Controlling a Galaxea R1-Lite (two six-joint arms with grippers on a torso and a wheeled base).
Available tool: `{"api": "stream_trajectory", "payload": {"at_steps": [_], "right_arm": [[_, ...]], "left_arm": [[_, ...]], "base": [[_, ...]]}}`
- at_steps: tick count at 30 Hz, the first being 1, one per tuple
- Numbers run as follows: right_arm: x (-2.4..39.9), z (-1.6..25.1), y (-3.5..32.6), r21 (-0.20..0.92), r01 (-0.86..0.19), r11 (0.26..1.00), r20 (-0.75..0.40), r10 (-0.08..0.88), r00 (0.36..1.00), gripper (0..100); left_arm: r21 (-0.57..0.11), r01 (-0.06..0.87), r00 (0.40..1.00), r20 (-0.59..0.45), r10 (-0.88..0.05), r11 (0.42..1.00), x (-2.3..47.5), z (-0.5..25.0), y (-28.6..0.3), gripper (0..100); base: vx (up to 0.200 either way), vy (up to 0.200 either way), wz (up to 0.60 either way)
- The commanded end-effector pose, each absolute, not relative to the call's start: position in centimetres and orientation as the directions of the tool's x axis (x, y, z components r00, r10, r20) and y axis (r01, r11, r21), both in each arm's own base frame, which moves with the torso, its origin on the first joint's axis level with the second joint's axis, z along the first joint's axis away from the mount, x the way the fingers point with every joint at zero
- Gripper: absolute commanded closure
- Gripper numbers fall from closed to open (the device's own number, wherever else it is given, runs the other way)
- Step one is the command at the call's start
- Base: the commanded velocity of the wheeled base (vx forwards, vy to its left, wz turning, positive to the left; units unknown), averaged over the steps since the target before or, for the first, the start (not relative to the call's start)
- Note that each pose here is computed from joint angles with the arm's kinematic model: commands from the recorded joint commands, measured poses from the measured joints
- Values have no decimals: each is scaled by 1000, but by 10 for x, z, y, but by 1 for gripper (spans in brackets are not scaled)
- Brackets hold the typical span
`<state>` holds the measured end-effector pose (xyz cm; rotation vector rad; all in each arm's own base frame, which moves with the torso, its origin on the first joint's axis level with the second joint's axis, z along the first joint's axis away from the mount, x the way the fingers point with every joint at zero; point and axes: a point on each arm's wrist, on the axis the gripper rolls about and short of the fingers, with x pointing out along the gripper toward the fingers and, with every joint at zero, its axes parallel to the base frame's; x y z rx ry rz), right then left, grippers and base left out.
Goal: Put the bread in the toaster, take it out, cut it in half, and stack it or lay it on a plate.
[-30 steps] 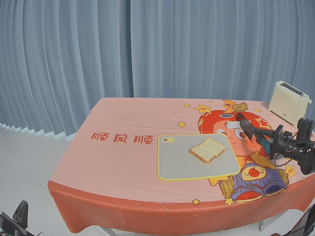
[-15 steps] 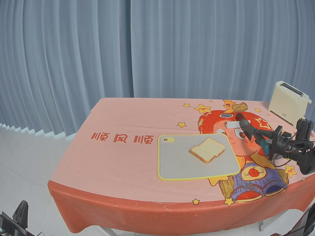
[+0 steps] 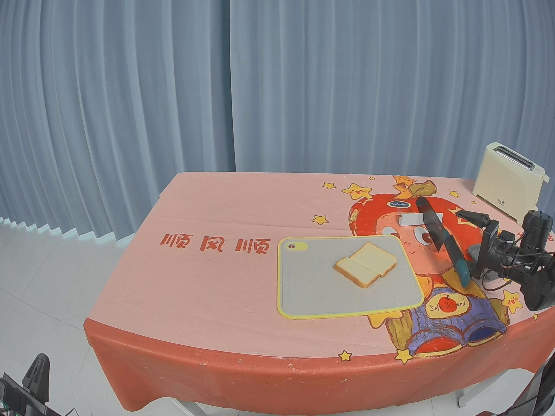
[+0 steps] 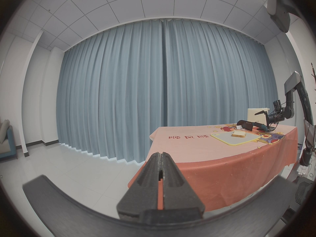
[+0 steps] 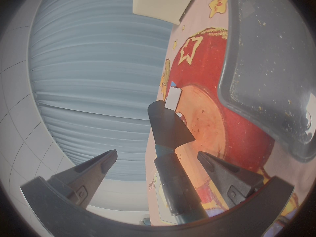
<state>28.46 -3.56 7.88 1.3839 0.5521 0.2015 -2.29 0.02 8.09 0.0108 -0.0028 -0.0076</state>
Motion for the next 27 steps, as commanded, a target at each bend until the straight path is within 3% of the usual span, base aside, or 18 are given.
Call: {"api": "stream_trajectory", "payload": {"at_steps": [1,18,27], "right_arm": [[282,66,-36,961,201,188,-266,448,854,0],[275,73,-39,965,167,200,-240,433,869,0],[268,84,-38,961,109,254,-214,430,877,0]], "left_arm": [[11,8,1000,-12,-8,1000,-22,76,0,100],[11,8,1000,-12,-8,1000,-22,76,0,100],[11,8,1000,-12,-8,1000,-22,76,0,100]], "base": [[0,0,0],[0,0,0],[0,0,0]]}}
